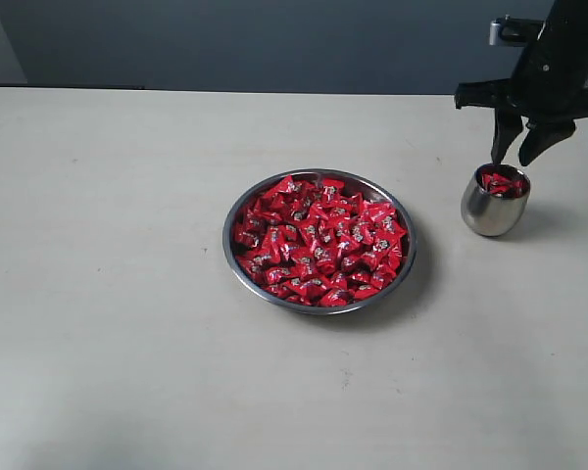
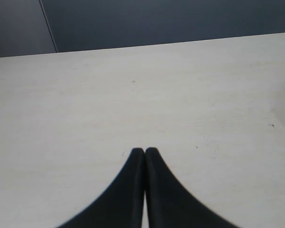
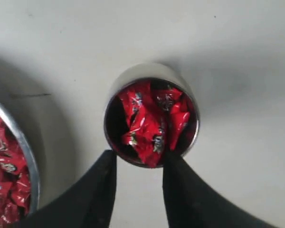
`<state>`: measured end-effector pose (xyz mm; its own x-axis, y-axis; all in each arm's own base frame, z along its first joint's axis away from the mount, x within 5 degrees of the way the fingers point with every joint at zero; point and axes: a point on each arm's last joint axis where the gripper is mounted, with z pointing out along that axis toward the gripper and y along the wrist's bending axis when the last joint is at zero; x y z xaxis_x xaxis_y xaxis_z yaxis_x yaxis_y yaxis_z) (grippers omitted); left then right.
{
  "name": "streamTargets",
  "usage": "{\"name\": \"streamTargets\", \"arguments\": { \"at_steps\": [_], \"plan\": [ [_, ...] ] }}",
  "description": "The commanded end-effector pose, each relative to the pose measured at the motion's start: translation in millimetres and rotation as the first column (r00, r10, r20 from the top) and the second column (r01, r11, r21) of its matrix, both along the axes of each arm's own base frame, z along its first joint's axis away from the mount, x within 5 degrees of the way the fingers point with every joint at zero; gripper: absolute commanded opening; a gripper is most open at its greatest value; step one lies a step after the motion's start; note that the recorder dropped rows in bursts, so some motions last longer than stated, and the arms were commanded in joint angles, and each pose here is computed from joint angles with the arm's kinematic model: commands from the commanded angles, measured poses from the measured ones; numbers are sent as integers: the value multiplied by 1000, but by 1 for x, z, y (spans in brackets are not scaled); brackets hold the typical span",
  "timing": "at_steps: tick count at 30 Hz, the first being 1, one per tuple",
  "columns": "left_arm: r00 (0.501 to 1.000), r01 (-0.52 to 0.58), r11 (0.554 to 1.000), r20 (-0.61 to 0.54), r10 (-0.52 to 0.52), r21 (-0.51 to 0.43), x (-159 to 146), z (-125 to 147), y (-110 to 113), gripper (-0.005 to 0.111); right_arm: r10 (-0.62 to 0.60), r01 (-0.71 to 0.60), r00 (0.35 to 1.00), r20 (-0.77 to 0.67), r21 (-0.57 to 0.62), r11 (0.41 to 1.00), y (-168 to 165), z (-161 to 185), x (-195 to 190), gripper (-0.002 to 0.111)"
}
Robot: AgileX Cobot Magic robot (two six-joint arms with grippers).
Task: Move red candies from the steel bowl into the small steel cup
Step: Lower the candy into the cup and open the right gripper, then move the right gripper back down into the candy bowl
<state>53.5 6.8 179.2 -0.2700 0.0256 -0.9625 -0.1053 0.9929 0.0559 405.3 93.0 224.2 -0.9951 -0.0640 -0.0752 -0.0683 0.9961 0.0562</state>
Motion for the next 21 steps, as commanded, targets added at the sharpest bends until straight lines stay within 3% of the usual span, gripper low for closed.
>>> {"name": "streamTargets", "arguments": {
  "at_steps": [1, 9, 12, 14, 17, 21],
  "plan": [
    [1000, 4, 1000, 22, -4, 2, 0, 4, 0, 0, -26, 23, 999, 21, 108, 994, 7, 13, 1, 33],
    [1000, 4, 1000, 22, -4, 2, 0, 4, 0, 0, -82, 81, 997, -9, 304, 949, 24, 18, 1, 33],
    [1000, 4, 1000, 22, -4, 2, 0, 4, 0, 0, -106, 104, 994, -19, 430, 897, 38, 23, 2, 33],
    [1000, 4, 1000, 22, -4, 2, 0, 4, 0, 0, -30, 24, 1000, 3, 489, 872, 60, 26, -4, 33],
    [1000, 4, 1000, 22, -4, 2, 0, 4, 0, 0, 96, -112, 994, 58, 489, 865, 103, 22, -17, 33],
    [1000, 4, 1000, 22, -4, 2, 0, 4, 0, 0, 287, -269, 958, 5, 371, 889, 155, -15, -42, 33]
  ]
}}
